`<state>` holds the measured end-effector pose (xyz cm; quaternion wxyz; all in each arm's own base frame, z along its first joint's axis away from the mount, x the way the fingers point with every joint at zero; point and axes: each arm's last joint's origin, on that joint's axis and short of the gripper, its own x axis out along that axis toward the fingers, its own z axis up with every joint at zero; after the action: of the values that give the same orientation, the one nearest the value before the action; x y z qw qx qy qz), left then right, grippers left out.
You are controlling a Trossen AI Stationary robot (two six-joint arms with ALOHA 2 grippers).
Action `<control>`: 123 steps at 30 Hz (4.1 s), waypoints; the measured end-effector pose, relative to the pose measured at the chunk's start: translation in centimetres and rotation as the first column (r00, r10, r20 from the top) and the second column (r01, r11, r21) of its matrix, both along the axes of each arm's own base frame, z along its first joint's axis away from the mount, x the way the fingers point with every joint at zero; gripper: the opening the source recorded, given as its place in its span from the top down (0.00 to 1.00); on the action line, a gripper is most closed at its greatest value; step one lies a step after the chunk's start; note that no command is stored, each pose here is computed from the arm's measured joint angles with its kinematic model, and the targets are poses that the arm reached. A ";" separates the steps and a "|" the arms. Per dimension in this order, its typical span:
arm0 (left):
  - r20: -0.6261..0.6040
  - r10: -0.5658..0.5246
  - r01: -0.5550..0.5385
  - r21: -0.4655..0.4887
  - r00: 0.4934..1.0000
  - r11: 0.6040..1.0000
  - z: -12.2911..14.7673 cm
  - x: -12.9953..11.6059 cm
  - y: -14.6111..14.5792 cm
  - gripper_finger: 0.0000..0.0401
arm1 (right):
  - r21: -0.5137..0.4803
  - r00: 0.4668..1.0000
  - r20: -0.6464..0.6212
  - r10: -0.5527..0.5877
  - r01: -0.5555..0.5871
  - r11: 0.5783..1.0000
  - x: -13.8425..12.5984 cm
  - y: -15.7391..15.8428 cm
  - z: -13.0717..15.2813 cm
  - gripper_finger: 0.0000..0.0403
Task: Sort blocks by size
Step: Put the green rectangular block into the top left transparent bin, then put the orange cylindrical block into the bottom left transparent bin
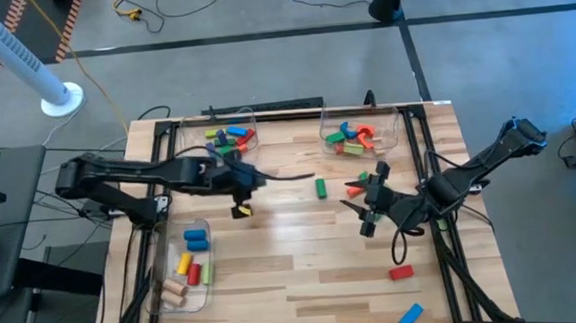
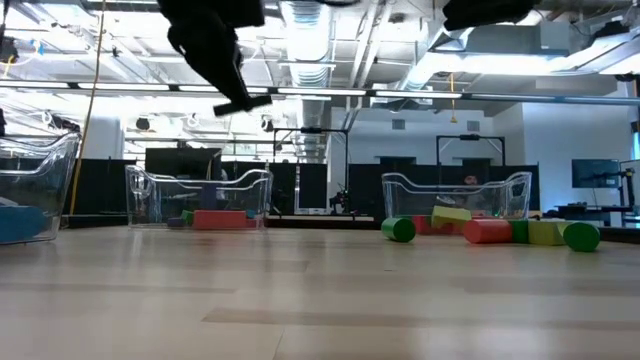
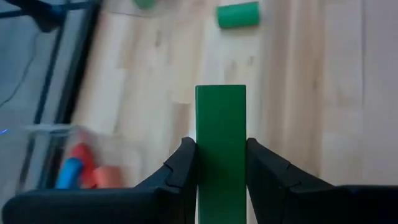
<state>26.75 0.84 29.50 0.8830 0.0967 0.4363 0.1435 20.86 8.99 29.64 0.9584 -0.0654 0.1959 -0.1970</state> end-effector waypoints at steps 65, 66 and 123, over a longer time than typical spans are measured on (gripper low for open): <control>-0.048 0.599 -0.594 -0.218 0.799 0.774 -3.8 -12.0 19.4 0.76 | -0.019 0.983 -0.182 -0.034 0.032 0.999 4.1 3.1 -7.0 0.41; -0.057 0.601 -0.597 -0.221 0.797 0.771 -4.1 -11.9 19.6 0.76 | -0.019 0.983 -0.182 -0.034 0.032 0.999 4.1 3.1 -7.0 0.41; -0.094 0.637 -0.640 -0.223 0.765 0.735 -5.0 -11.7 20.3 0.53 | -0.003 0.985 -0.168 -0.027 0.026 1.000 4.0 3.5 -6.9 0.41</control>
<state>15.04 21.10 24.45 0.7827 -0.1664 0.4619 0.3827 24.87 12.46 22.70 0.9357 -0.0797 0.2769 -0.2036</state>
